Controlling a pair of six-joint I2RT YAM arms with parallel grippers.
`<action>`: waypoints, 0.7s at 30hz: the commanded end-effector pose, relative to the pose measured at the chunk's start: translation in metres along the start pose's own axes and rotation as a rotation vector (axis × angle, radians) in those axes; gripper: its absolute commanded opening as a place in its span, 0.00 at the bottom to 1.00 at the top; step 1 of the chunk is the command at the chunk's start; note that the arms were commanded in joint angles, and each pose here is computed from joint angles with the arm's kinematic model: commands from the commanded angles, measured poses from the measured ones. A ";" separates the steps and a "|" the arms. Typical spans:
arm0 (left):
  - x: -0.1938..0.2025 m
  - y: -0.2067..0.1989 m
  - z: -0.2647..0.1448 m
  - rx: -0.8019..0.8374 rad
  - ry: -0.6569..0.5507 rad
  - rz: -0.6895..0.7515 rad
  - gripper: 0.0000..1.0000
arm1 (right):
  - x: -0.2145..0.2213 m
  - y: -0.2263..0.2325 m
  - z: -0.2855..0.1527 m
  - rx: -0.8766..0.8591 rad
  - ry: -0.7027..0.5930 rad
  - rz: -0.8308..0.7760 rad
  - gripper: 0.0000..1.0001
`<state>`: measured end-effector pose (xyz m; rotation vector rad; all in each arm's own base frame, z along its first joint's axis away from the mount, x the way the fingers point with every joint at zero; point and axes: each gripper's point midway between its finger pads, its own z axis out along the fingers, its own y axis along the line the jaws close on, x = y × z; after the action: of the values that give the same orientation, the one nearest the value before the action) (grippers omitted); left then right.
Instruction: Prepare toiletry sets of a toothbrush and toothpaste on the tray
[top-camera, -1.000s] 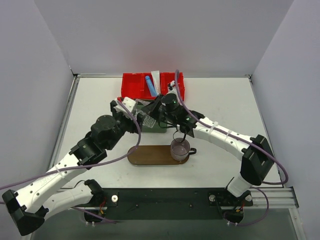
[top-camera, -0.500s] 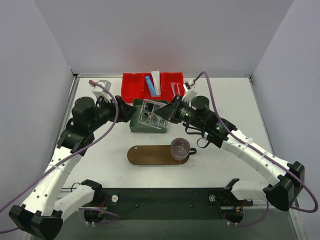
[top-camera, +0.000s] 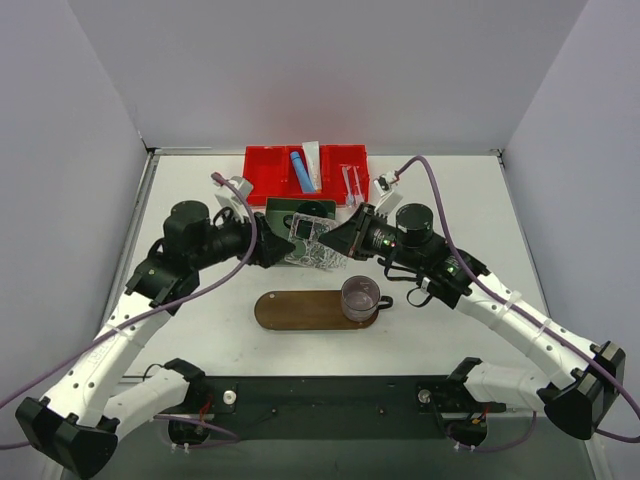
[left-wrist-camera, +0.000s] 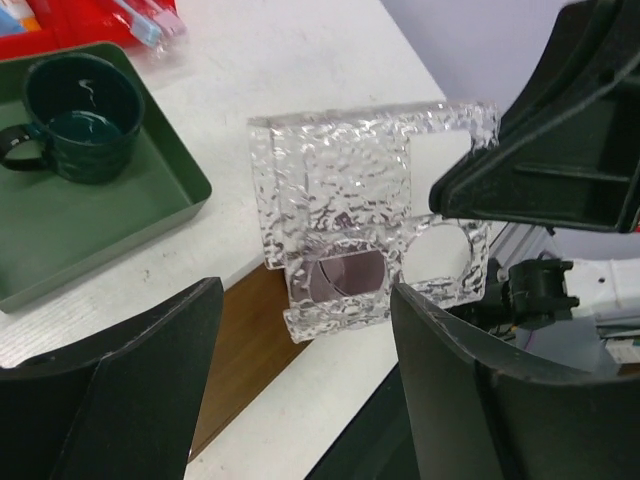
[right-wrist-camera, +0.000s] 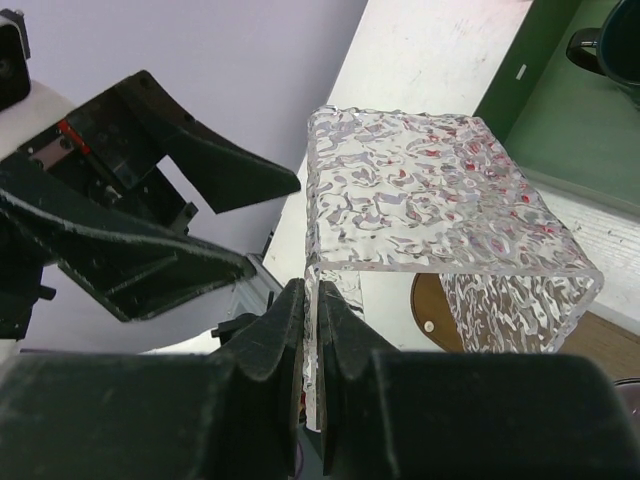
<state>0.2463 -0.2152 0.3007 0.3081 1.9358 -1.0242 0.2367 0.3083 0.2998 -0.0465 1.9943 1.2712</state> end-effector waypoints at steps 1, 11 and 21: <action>0.007 -0.011 0.000 -0.070 0.030 0.156 0.78 | -0.014 0.022 -0.006 -0.094 -0.046 -0.014 0.00; 0.014 0.005 0.009 -0.195 0.009 0.129 0.65 | -0.013 0.023 -0.008 -0.095 -0.045 -0.014 0.00; 0.021 0.001 0.022 -0.161 0.035 0.111 0.63 | -0.010 0.022 -0.002 -0.099 -0.024 -0.011 0.00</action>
<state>0.2420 -0.2270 0.2650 0.3503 2.0515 -0.7658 0.2335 0.3091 0.2959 -0.0543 2.0105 1.2899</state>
